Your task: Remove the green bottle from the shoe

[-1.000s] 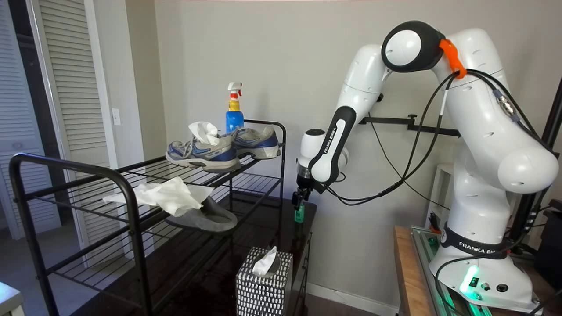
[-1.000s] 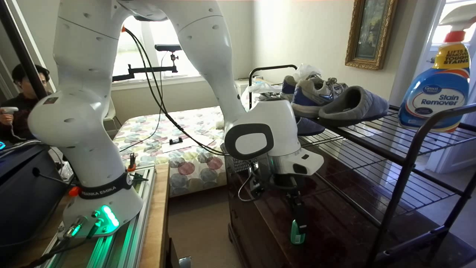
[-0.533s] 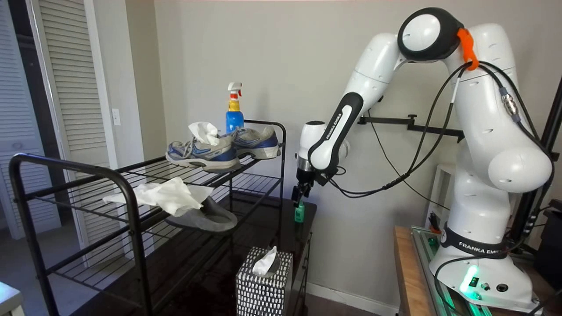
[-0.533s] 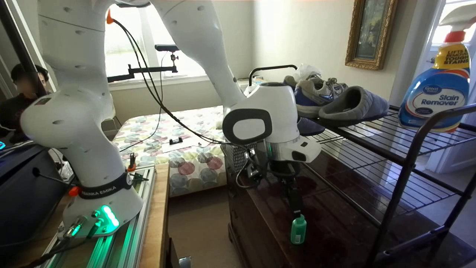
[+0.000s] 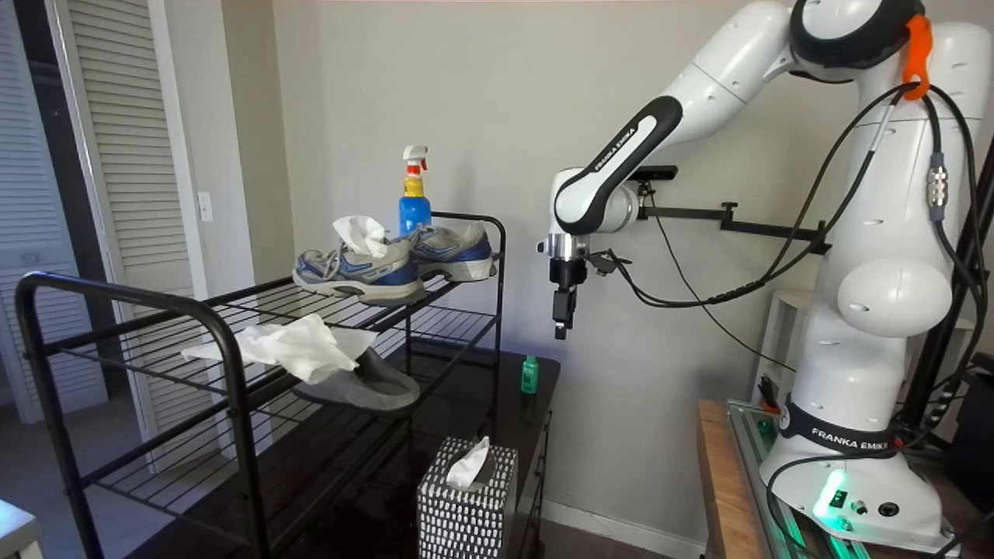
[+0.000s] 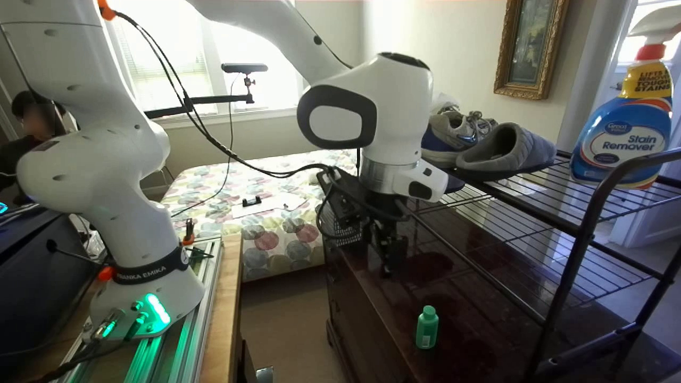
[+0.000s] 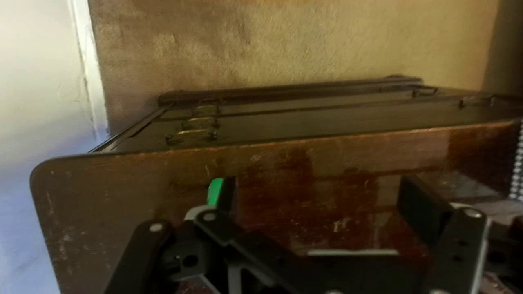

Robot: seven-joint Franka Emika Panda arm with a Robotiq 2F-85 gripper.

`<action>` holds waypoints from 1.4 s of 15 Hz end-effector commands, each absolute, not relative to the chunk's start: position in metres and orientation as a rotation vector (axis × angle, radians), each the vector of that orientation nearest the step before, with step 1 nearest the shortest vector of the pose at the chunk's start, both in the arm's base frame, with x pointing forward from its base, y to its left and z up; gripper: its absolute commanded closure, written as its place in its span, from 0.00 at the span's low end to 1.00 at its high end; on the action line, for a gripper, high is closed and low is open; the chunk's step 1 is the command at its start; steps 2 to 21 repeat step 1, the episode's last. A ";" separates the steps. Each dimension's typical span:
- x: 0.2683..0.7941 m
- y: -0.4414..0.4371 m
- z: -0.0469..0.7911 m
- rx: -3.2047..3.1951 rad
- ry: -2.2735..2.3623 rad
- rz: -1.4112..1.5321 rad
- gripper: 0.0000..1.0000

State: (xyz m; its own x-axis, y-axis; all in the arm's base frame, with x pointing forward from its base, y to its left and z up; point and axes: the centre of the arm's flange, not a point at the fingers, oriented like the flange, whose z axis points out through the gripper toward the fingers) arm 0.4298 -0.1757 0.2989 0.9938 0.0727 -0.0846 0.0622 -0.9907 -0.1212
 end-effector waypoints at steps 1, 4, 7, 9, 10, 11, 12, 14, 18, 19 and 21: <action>0.424 -0.177 0.307 -3.000 -0.128 0.153 0.00; 0.424 -0.177 0.307 -3.000 -0.128 0.153 0.00; 0.424 -0.177 0.307 -3.000 -0.128 0.153 0.00; 0.424 -0.177 0.307 -3.000 -0.128 0.153 0.00; 0.424 -0.177 0.307 -3.000 -0.128 0.153 0.00; 0.424 -0.177 0.307 -3.000 -0.128 0.153 0.00; 0.424 -0.177 0.307 -3.000 -0.128 0.153 0.00; 0.424 -0.177 0.307 -3.000 -0.128 0.153 0.00; 0.424 -0.177 0.307 -3.000 -0.128 0.153 0.00; 0.424 -0.177 0.307 -3.000 -0.128 0.153 0.00; 0.424 -0.177 0.307 -3.000 -0.128 0.153 0.00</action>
